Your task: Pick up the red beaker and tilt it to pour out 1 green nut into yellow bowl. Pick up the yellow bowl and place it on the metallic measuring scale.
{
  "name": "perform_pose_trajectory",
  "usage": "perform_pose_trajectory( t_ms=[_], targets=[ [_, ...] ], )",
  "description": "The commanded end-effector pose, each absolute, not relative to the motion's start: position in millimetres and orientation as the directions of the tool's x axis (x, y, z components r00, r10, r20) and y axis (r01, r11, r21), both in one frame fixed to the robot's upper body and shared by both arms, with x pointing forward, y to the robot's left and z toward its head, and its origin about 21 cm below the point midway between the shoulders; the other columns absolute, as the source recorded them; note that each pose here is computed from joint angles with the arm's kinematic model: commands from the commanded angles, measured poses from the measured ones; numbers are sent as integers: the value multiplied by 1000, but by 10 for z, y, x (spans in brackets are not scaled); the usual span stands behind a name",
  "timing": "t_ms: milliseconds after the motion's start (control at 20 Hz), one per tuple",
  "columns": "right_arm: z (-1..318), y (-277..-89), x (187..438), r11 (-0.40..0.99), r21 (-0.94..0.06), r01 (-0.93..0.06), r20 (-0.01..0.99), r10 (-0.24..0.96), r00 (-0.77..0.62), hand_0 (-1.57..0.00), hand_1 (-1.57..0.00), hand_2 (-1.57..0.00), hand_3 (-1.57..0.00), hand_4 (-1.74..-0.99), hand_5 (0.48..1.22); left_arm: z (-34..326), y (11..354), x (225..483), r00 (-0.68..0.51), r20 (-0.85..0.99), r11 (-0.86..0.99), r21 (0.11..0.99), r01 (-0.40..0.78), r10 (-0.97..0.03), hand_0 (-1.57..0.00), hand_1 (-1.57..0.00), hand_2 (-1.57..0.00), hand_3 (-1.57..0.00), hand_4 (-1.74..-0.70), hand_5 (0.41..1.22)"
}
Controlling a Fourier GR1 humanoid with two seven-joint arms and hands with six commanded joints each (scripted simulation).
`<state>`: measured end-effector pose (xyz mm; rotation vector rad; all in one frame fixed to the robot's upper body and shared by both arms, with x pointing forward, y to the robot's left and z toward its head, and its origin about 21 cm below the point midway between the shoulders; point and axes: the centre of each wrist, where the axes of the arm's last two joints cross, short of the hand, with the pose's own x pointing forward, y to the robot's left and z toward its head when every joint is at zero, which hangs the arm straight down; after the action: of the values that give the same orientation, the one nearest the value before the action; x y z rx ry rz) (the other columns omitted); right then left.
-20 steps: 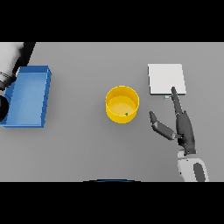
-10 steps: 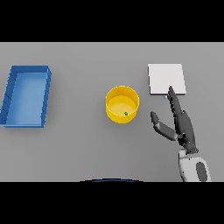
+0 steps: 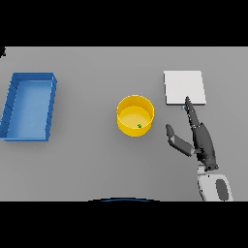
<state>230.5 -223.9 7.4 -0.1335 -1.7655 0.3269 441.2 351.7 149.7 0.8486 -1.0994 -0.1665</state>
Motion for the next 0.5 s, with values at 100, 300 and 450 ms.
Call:
perform_pose_trajectory(
  t_ms=[100,300,450],
  targets=[
    [96,-2272,2327,952,-297,-77,935,273,-225,1,1,1,1,-1202,699,1296,3416,4165,489,742,710,637,-300,-458,-1571,-1571,-1571,-1389,-1741,1221],
    [75,-2259,2328,954,-290,-71,937,268,-225,1,1,1,1,-1186,687,1042,3311,3876,540,732,725,624,-290,-415,-1571,-1571,-1571,-1383,-1741,1221],
    [95,-2243,2333,958,-279,-70,941,258,-218,1,1,1,1,-1169,680,975,3273,3733,570,728,757,600,-261,-381,-1571,-1571,-1571,-1374,-1740,1008]
  ],
)
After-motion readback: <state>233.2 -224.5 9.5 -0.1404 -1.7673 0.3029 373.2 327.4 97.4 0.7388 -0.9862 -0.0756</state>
